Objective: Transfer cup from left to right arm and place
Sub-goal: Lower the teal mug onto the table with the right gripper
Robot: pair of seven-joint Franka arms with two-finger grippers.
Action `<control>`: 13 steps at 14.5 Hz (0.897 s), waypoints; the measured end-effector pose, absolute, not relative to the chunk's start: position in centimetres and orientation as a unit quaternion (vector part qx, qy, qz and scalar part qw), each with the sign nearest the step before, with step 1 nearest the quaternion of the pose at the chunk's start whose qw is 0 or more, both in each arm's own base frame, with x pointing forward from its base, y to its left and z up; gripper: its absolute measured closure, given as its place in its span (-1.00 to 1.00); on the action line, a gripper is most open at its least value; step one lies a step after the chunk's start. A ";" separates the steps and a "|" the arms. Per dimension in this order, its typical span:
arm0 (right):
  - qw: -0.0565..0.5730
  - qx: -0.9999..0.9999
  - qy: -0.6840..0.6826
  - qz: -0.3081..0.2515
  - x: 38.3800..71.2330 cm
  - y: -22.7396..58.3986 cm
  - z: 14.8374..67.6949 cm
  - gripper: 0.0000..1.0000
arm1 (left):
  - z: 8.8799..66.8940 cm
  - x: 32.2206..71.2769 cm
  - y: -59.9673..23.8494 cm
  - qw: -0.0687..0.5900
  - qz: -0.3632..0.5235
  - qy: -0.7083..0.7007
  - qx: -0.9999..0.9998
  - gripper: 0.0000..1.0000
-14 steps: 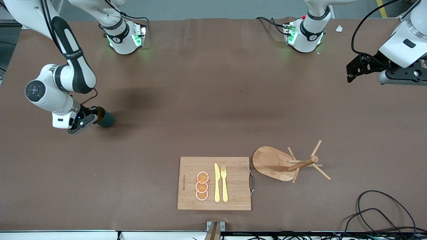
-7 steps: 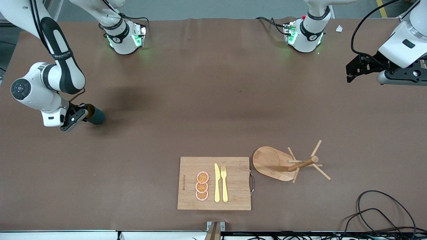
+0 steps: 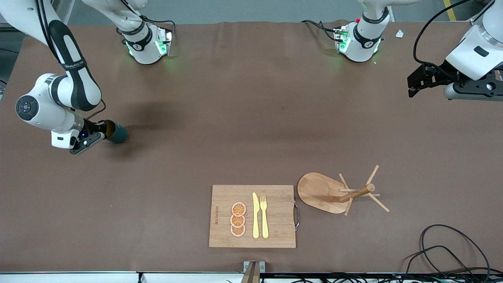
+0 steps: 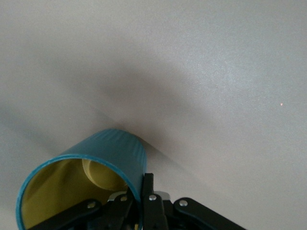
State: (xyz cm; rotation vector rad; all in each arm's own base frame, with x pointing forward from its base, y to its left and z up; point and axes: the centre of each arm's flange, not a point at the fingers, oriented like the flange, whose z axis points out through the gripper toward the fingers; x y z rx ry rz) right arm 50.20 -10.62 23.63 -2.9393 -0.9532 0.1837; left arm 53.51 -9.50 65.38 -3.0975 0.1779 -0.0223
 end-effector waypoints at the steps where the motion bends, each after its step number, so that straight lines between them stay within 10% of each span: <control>1: 0.021 -0.948 -0.313 0.060 50.3 -10.4 23.6 0.90 | 65.4 53.5 -9.5 0.019 -0.007 0.057 -0.998 -1.00; 13: -0.045 -0.873 -0.485 0.035 51.9 -7.7 24.3 0.90 | 65.4 53.5 -9.6 0.020 -0.005 0.058 -0.998 -1.00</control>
